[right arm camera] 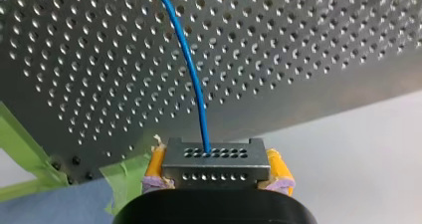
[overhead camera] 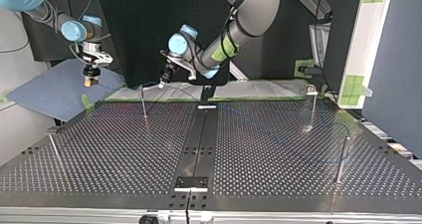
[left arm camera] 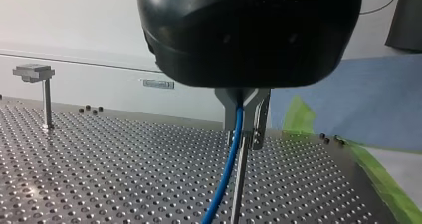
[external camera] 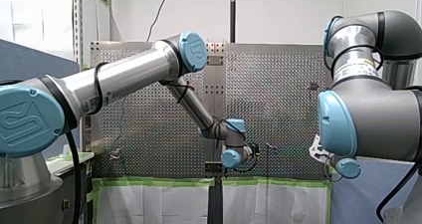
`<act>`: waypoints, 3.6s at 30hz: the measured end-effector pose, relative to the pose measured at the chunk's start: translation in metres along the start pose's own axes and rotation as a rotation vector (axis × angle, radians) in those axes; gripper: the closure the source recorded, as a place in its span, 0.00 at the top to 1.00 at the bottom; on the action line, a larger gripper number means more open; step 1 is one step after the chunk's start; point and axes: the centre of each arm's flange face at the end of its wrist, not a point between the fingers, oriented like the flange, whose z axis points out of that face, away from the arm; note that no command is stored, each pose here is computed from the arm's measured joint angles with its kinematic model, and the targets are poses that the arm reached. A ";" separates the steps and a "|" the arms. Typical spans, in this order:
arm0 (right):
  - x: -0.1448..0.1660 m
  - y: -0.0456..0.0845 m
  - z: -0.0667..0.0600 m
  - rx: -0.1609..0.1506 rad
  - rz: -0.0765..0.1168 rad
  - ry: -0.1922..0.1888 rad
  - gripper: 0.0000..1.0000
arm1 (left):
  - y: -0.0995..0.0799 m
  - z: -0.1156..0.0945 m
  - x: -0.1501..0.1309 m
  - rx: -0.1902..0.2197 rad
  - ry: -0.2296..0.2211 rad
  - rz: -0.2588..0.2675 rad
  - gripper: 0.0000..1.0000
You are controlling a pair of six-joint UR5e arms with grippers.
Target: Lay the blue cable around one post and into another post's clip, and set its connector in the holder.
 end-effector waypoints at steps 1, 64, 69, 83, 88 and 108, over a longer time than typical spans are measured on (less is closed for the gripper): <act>0.000 -0.001 0.001 0.008 -0.001 -0.002 0.00 | 0.001 0.000 0.000 -0.001 0.000 0.000 0.00; 0.010 0.001 0.025 0.092 0.003 -0.032 0.00 | 0.042 0.038 -0.013 -0.066 -0.031 -0.034 0.00; 0.010 0.002 0.026 0.092 0.003 -0.030 0.00 | 0.044 0.039 -0.014 -0.071 -0.025 -0.033 0.00; 0.008 0.000 0.025 0.092 -0.005 -0.042 0.00 | 0.035 0.034 -0.011 -0.049 0.005 0.002 0.25; 0.006 -0.002 0.025 0.095 -0.006 -0.047 0.00 | 0.027 0.032 -0.010 -0.038 0.012 0.029 0.73; -0.001 -0.005 0.023 0.098 -0.001 -0.062 0.00 | -0.020 0.007 0.005 0.104 0.125 0.154 1.00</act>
